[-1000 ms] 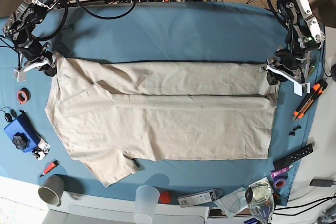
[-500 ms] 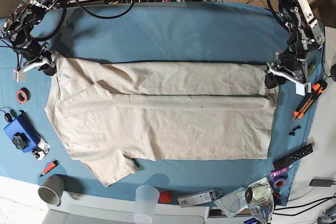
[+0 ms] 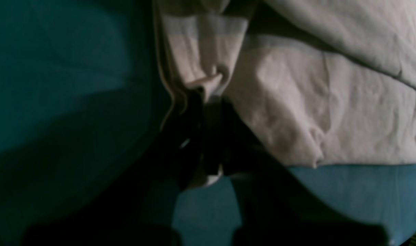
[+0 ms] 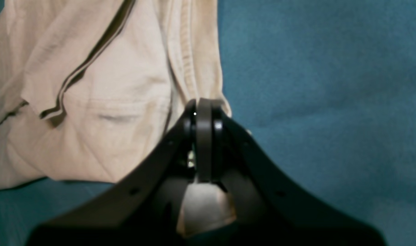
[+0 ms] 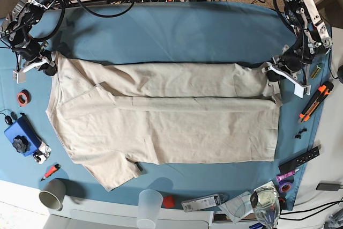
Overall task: Fold the T-shirt properly
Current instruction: 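Drag the folded shirt toward the robot with both grippers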
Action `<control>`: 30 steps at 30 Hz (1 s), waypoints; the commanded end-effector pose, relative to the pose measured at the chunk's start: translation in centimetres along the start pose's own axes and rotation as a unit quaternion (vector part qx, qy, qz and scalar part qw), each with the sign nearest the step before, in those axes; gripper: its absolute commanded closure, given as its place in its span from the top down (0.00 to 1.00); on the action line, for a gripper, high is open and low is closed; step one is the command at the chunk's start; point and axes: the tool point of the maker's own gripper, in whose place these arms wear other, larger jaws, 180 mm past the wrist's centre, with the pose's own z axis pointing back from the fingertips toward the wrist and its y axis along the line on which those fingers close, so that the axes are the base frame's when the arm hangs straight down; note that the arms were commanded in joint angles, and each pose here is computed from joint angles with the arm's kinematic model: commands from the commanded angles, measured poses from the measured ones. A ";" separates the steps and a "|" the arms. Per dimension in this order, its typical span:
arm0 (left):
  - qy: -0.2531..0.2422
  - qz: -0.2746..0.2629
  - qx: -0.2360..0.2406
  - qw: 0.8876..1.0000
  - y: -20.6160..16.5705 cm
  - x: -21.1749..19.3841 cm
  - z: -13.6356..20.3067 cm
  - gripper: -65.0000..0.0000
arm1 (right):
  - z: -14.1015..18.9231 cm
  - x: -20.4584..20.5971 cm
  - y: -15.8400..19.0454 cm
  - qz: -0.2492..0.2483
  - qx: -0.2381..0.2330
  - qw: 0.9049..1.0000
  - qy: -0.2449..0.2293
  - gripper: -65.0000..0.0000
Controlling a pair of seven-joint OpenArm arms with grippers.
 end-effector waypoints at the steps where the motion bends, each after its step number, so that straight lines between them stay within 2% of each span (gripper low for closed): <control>1: 0.043 -0.008 0.026 0.999 1.2 -1.6 0.3 0.00 | 0.6 0.2 -0.7 0.014 -0.014 1.000 0.014 0.00; 4: 0.046 -0.009 0.029 0.998 1.5 -1.8 0.5 0.00 | 1.0 0.8 -0.8 0.019 -0.018 1.000 0.007 0.00; 9: 0.035 -0.028 0.037 0.998 1.7 -1.2 1.7 0.00 | 2.9 3.4 -0.9 0.042 -0.036 0.998 -0.033 0.00; 17: 0.029 -0.049 0.051 0.997 2.0 -1.8 3.4 0.00 | 3.6 3.5 0.1 0.044 -0.019 0.999 -0.027 0.00; 24: 0.032 -0.090 0.083 0.992 4.0 -1.2 5.5 0.00 | 5.5 2.1 -1.5 0.037 -0.043 0.998 -0.024 0.00; 30: 0.042 -0.096 0.088 0.991 4.8 -1.7 6.1 0.00 | 7.5 0.9 -1.8 0.073 -0.067 0.995 -0.011 0.00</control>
